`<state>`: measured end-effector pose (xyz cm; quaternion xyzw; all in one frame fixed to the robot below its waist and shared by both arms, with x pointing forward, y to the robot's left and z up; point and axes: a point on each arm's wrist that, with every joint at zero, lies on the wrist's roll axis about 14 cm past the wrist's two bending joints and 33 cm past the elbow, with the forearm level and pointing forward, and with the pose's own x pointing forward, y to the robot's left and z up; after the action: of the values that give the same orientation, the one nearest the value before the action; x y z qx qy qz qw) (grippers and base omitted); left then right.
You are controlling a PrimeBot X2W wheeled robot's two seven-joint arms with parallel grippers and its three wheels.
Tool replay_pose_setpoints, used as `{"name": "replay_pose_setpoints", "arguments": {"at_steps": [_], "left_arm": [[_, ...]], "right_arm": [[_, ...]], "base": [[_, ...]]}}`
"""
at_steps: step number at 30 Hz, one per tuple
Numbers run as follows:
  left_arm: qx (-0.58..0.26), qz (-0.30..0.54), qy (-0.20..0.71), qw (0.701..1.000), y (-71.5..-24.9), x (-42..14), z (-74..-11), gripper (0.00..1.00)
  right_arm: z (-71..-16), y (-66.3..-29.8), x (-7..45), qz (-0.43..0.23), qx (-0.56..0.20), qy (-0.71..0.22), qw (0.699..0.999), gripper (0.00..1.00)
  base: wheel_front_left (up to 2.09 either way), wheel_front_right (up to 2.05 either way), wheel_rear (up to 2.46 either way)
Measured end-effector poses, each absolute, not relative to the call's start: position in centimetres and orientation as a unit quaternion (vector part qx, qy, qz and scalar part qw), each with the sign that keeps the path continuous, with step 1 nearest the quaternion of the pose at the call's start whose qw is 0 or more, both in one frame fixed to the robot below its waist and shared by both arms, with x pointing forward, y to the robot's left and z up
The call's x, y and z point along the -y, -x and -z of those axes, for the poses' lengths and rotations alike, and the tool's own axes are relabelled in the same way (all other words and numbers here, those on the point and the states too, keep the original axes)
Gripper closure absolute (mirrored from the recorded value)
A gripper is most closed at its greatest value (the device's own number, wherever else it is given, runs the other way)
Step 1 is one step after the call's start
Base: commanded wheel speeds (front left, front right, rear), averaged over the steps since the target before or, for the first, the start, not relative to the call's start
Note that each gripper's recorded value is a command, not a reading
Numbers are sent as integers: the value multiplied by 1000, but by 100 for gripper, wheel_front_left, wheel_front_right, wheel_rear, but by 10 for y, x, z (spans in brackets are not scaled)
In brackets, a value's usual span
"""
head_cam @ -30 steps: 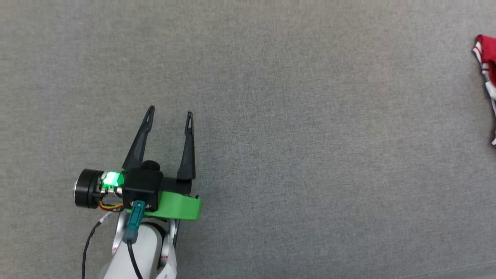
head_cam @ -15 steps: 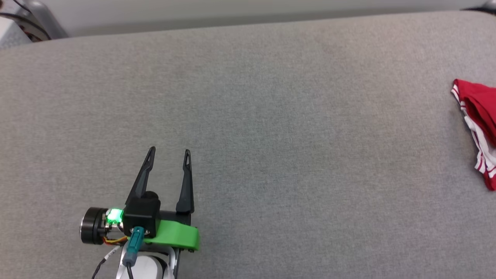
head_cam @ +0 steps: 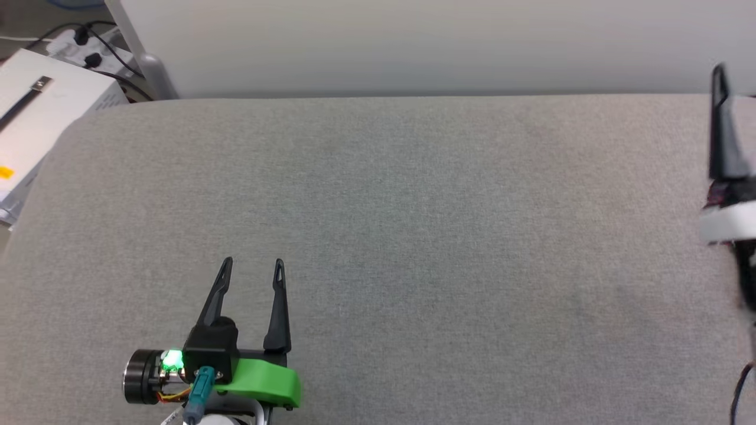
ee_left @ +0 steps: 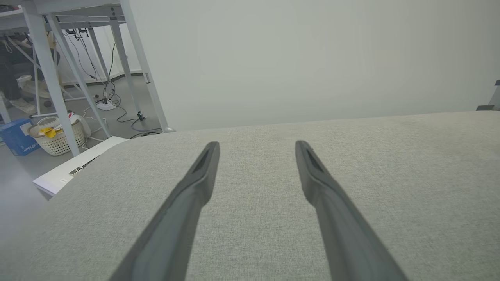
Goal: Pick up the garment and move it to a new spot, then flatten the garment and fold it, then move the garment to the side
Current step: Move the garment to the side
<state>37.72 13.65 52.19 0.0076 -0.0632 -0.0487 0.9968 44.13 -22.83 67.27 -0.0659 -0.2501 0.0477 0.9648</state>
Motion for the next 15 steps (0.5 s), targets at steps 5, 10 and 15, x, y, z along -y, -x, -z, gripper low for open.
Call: {"name": "replay_pose_setpoints", "arguments": {"at_steps": [5, 10, 15], "left_arm": [[68, 31, -2, 997, -367, -147, -526, 0], [72, 21, 1, 997, -362, -153, -529, 0], [62, 20, 4, 998, -355, -155, -522, 0]], "right_arm": [[-637, -423, 204, -64, 214, 25, 974, 0], [-603, -407, 193, -65, 172, -12, 983, 0], [-572, -385, 193, -48, 134, -42, 989, 0]], "base": [[0, 0, 0], [0, 0, 0], [0, 0, 0]]}}
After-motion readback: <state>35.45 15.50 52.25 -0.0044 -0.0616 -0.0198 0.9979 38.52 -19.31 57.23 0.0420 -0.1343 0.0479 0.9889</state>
